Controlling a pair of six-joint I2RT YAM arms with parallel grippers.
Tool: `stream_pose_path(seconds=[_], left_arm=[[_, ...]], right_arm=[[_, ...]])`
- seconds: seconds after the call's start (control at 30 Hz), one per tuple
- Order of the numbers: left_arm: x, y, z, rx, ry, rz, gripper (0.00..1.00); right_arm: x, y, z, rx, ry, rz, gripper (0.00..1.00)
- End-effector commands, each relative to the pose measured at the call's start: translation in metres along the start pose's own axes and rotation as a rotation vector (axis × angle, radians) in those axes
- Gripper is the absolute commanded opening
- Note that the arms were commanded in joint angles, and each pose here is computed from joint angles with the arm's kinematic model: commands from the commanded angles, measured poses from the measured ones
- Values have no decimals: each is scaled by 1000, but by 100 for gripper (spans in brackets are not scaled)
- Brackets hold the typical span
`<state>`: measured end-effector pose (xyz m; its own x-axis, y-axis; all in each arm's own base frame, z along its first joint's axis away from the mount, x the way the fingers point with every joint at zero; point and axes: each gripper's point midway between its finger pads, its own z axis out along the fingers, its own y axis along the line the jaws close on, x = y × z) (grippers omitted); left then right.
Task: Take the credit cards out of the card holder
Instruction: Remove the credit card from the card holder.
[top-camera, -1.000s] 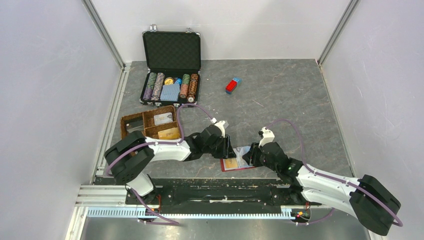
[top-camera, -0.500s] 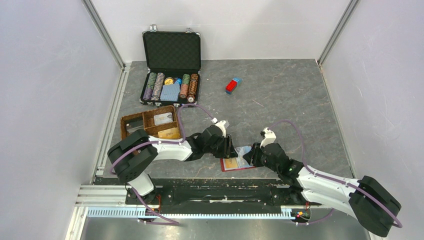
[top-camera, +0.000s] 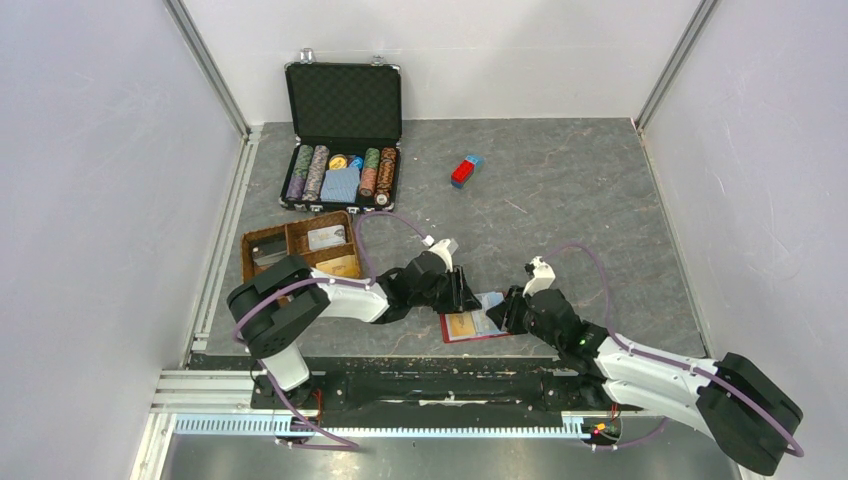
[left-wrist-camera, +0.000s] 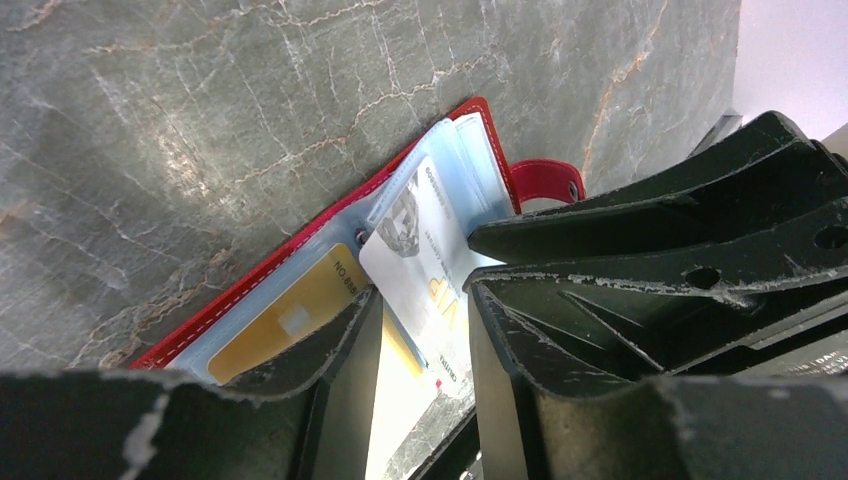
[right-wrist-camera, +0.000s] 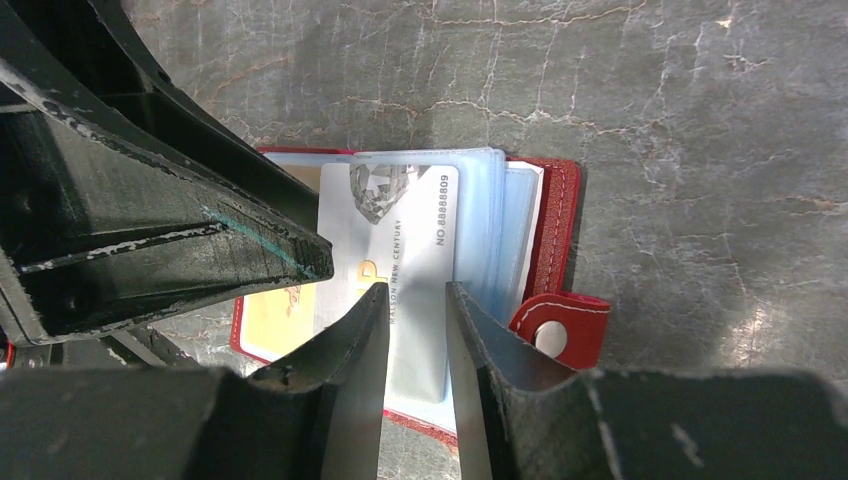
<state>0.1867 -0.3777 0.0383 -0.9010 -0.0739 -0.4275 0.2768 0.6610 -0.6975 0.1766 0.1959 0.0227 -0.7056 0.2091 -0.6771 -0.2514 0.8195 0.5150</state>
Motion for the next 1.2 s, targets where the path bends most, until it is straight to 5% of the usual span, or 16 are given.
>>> stream_pose_path(seconds=[0.0,0.57,0.8,1.17], left_arm=[[-4,-21,1,102,-28,-63,42],[-5,-34,5,198,-40,-141,23],[-8,-27,-1,165,-70,-145,3],[-12,-4,-21,51,-67,-88,2]], right_arm=[[37,-31,-7,89,109,2,30],[33,-33,-7,82,80,-13,29],[34,-41,-7,110,84,-27,27],[31,-50,-5,148,87,-38,26]])
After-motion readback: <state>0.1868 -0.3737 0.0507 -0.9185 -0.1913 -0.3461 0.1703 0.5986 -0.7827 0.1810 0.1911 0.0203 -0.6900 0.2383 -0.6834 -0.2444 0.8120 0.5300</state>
